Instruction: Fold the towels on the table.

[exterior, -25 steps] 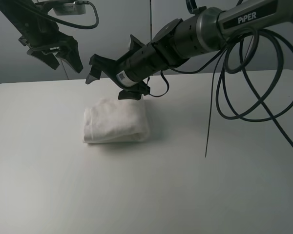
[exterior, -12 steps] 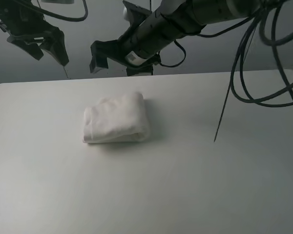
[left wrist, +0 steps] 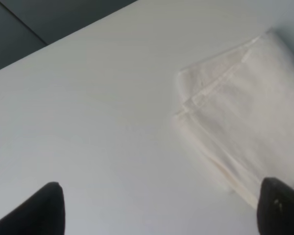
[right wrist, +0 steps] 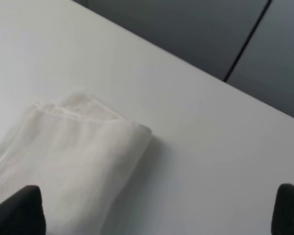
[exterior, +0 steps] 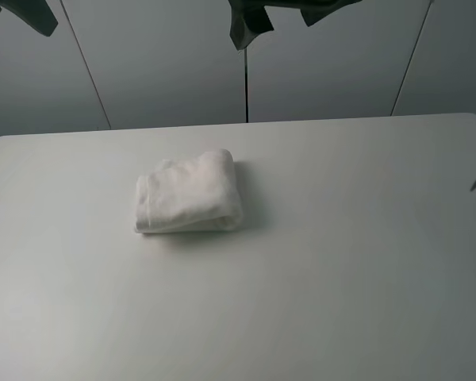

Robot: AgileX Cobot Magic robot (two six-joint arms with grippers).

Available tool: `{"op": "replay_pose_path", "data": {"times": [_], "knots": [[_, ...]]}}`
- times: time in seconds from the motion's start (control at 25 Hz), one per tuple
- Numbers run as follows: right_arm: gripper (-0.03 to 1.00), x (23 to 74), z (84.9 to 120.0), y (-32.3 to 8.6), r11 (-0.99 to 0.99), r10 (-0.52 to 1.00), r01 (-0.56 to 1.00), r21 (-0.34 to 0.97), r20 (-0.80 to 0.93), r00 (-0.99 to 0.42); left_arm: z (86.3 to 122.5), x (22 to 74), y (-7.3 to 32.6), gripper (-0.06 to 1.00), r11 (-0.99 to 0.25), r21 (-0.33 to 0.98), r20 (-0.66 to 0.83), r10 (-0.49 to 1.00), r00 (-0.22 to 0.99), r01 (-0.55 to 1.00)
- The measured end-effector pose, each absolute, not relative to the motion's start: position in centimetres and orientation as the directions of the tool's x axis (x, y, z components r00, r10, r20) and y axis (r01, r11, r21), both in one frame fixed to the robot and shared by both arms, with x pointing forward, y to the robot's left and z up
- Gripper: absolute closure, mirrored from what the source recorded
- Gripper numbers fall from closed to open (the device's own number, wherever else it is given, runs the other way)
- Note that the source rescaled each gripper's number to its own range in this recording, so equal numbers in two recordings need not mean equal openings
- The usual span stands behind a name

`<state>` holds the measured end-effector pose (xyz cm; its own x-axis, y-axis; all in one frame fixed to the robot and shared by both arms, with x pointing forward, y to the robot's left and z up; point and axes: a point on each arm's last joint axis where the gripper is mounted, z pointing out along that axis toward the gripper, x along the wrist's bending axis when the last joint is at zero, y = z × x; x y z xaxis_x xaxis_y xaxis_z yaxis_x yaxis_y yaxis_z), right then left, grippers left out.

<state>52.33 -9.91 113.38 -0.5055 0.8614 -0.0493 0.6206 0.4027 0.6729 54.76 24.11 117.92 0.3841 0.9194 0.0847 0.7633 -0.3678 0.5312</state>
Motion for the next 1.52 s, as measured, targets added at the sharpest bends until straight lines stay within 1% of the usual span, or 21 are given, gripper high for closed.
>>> {"op": "replay_pose_path", "data": {"times": [0.08, 0.2, 0.4, 0.6, 0.72, 0.8, 1.08, 1.32, 1.52], "knots": [[-0.03, 50.9, 114.1, -11.4, 0.409, 0.871, 0.619, 0.67, -0.085, -0.483, 118.1, 53.2, 24.4, -0.06, -0.356, 0.534, 0.08, 0.924, 0.374, 0.767], [-0.03, 48.4, 113.8, -13.7, 0.41, 0.883, 0.633, 0.656, -0.112, -0.456, 117.1, 50.3, 25.0, -0.06, -0.336, 0.509, 0.066, 0.933, 0.353, 0.792], [-0.03, 43.6, 111.5, -17.4, 0.4, 0.894, 0.673, 0.622, -0.105, -0.435, 114.4, 45.0, 26.0, -0.06, -0.281, 0.486, 0.034, 0.952, 0.303, 0.828], [-0.03, 38.9, 110.2, -20.9, 0.381, 0.9, 0.665, 0.642, -0.092, -0.427, 111.5, 39.4, 27.0, -0.06, -0.265, 0.485, 0.026, 0.957, 0.289, 0.833], [-0.03, 36.4, 109.5, -22.7, 0.363, 0.905, 0.654, 0.664, -0.083, -0.418, 110.5, 36.2, 27.6, -0.06, -0.251, 0.519, 0.026, 0.96, 0.278, 0.817], [-0.03, 35.0, 108.9, -23.8, 0.353, 0.906, 0.642, 0.68, -0.078, -0.416, 110.2, 34.0, 28.0, -0.06, -0.238, 0.565, 0.028, 0.962, 0.27, 0.79], [-0.03, 31.3, 106.4, -26.4, 0.344, 0.902, 0.604, 0.718, -0.073, -0.426, 109.3, 28.6, 29.0, -0.06, -0.172, 0.699, 0.01, 0.973, 0.231, 0.694], [-0.03, 29.0, 105.7, -28.1, 0.35, 0.898, 0.6, 0.72, -0.074, -0.434, 107.3, 26.1, 29.4, -0.06, -0.159, 0.744, 0.009, 0.973, 0.229, 0.649], [-0.03, 27.7, 105.6, -28.5, 0.34, 0.884, 0.598, 0.726, -0.03, -0.467, 105.9, 24.7, 29.7, -0.06, -0.152, 0.779, 0.011, 0.973, 0.228, 0.609]]}}
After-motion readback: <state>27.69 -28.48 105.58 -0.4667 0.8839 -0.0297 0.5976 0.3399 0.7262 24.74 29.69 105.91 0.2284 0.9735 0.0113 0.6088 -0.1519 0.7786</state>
